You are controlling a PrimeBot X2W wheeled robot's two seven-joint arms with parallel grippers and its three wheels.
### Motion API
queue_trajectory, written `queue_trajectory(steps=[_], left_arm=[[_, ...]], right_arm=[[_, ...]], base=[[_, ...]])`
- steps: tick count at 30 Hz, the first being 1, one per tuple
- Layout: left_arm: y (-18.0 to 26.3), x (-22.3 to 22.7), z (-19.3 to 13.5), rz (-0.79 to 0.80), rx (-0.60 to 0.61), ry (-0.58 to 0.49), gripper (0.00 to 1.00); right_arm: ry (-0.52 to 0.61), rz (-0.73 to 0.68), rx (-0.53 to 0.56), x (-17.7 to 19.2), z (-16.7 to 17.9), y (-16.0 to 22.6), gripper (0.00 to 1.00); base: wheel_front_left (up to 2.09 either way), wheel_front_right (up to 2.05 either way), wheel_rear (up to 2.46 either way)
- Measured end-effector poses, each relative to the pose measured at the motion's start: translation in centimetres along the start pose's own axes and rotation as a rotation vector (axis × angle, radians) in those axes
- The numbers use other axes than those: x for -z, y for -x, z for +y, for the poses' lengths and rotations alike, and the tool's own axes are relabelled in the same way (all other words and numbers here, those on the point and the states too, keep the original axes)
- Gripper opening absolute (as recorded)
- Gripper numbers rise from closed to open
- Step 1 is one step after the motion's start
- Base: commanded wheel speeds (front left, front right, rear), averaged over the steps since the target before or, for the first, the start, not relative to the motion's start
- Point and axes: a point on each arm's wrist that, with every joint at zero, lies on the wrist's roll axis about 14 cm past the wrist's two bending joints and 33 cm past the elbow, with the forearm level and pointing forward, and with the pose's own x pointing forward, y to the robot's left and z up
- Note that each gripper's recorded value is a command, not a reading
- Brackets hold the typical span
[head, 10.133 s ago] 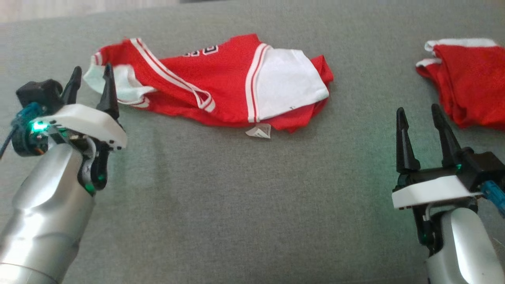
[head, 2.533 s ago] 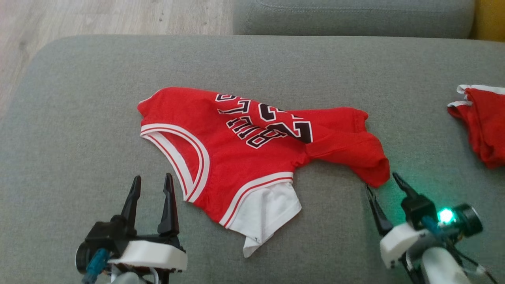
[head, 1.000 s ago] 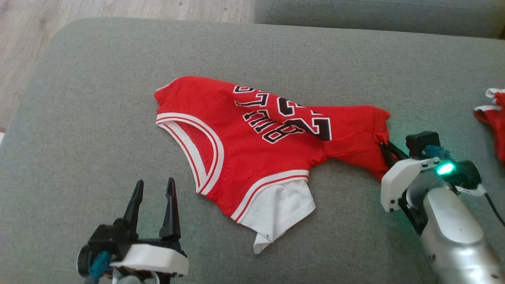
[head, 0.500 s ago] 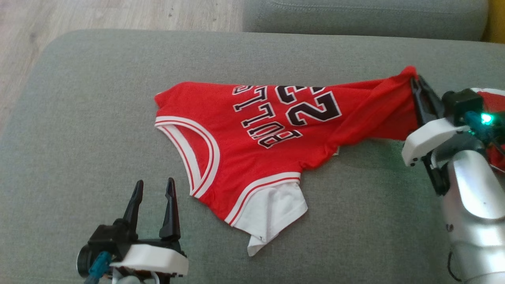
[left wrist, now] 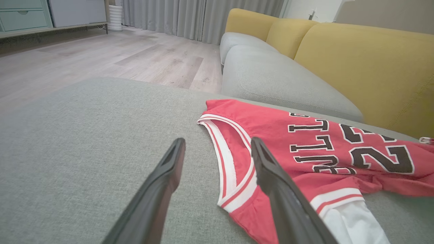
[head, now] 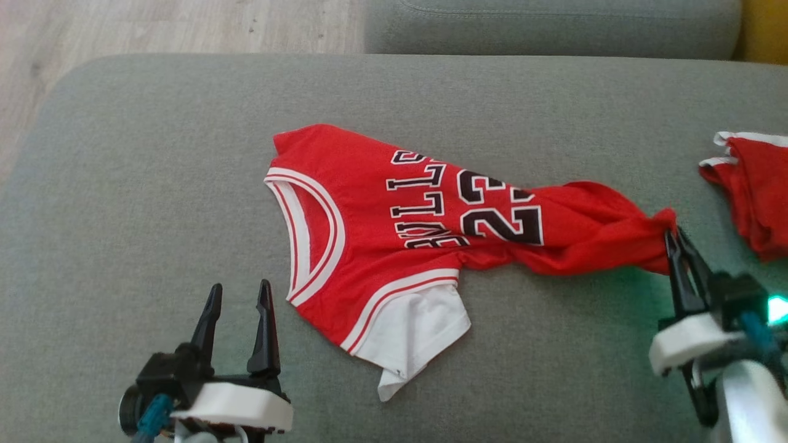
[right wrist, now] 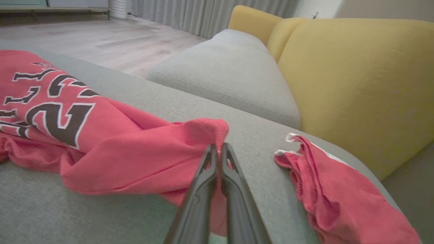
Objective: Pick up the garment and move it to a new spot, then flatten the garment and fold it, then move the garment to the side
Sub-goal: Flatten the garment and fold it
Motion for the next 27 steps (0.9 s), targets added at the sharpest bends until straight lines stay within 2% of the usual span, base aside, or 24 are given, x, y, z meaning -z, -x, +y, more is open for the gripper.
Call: queue_trajectory(steps=[2, 3, 4, 5, 6, 8, 10, 11, 12, 18, 23, 27], left_arm=[[-0.1, 0.1, -0.2, 0.006, 0.006, 0.005, 1.0], [-0.2, 0.1, -0.3, 0.006, 0.009, 0.005, 1.0], [-0.3, 0.2, -0.4, 0.007, 0.013, 0.005, 1.0], [-0.3, 0.2, -0.5, 0.008, 0.016, 0.005, 1.0], [-0.4, 0.2, -0.6, 0.008, 0.019, 0.004, 1.0], [-0.5, 0.1, -0.8, 0.007, 0.027, 0.003, 1.0], [-0.5, 0.1, -1.0, 0.005, 0.034, 0.001, 1.0], [-0.6, 0.0, -1.1, 0.004, 0.038, 0.0, 1.0], [-0.6, 0.0, -1.2, 0.004, 0.041, -0.002, 1.0], [-0.8, -0.2, -1.9, -0.003, 0.065, -0.005, 1.0], [-0.7, -0.4, -2.0, -0.009, 0.07, -0.005, 1.0], [-0.5, -0.4, -1.8, -0.008, 0.062, -0.002, 1.0]], right_arm=[[-0.003, -0.011, 0.018, 0.1, 0.0, 0.9, 0.02], [-0.01, -0.015, 0.026, 0.2, 0.0, 1.3, 0.09], [-0.021, -0.013, 0.033, 0.3, 0.1, 1.7, 0.22], [-0.03, -0.01, 0.039, 0.6, 0.2, 2.1, 0.27], [-0.036, 0.002, 0.043, 1.0, 0.3, 2.6, 0.38], [-0.045, 0.031, 0.05, 2.0, 0.5, 3.8, 0.48], [-0.054, 0.069, 0.055, 3.3, 0.7, 5.1, 0.81], [-0.057, 0.087, 0.056, 3.8, 0.8, 5.8, 0.81], [-0.061, 0.105, 0.058, 4.3, 0.9, 6.4, 1.0], [-0.095, 0.192, 0.067, 6.0, 1.5, 8.7, 1.0], [-0.142, 0.141, 0.109, 3.7, 0.3, 8.3, 1.0], [-0.141, 0.108, 0.092, 1.6, 0.0, 6.7, 1.0]], base=[[0.0, 0.0, 0.0], [0.0, 0.0, 0.0], [0.0, 0.0, 0.0], [0.0, 0.0, 0.0], [0.0, 0.0, 0.0], [0.0, 0.0, 0.0], [0.0, 0.0, 0.0], [0.0, 0.0, 0.0], [0.0, 0.0, 0.0], [0.0, 0.0, 0.0], [0.0, 0.0, 0.0], [0.0, 0.0, 0.0]])
